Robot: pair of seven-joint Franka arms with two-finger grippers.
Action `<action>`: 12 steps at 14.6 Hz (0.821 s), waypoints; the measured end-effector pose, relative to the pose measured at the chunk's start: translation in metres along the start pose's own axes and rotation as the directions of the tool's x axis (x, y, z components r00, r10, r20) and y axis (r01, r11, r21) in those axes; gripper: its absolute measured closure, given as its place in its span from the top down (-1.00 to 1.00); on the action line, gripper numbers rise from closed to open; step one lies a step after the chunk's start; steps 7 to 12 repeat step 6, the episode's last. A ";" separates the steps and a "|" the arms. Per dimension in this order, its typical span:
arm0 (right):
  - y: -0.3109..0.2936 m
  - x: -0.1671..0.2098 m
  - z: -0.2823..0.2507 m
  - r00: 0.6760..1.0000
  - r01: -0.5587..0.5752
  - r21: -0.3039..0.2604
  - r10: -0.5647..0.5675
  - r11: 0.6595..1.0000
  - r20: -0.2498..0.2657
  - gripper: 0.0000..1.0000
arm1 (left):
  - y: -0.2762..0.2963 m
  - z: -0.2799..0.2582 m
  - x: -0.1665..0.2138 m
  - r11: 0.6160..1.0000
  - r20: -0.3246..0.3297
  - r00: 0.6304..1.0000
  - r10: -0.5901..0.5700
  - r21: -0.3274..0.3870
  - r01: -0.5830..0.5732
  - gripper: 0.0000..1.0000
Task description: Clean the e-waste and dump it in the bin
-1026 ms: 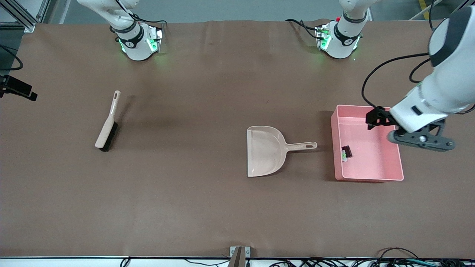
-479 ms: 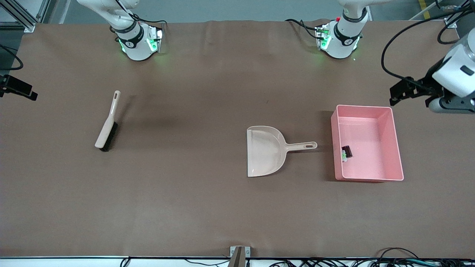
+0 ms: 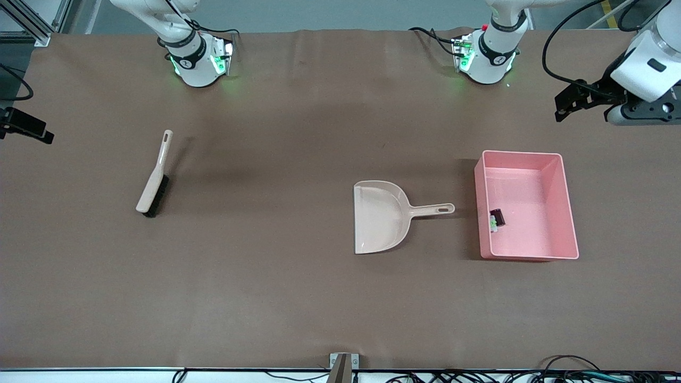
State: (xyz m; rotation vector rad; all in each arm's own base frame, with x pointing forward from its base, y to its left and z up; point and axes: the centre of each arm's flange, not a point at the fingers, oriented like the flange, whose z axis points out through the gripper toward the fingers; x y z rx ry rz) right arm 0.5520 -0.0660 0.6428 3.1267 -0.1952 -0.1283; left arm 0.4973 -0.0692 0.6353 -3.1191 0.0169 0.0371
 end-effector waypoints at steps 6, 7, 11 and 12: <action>0.000 0.000 0.000 1.000 0.001 0.000 -0.001 1.000 0.000 1.00 | -0.007 0.001 -0.011 0.999 -0.011 0.999 -0.052 0.009 0.052 1.00; 0.000 0.000 0.000 1.000 0.001 0.000 -0.001 1.000 0.000 1.00 | -0.007 0.001 -0.011 0.999 -0.011 0.999 -0.052 0.009 0.052 1.00; 0.000 0.000 0.000 1.000 0.001 0.000 -0.001 1.000 0.000 1.00 | -0.007 0.001 -0.011 0.999 -0.011 0.999 -0.052 0.009 0.052 1.00; 0.000 0.000 0.000 1.000 0.001 0.000 -0.001 1.000 0.000 1.00 | -0.007 0.001 -0.011 0.999 -0.011 0.999 -0.052 0.009 0.052 1.00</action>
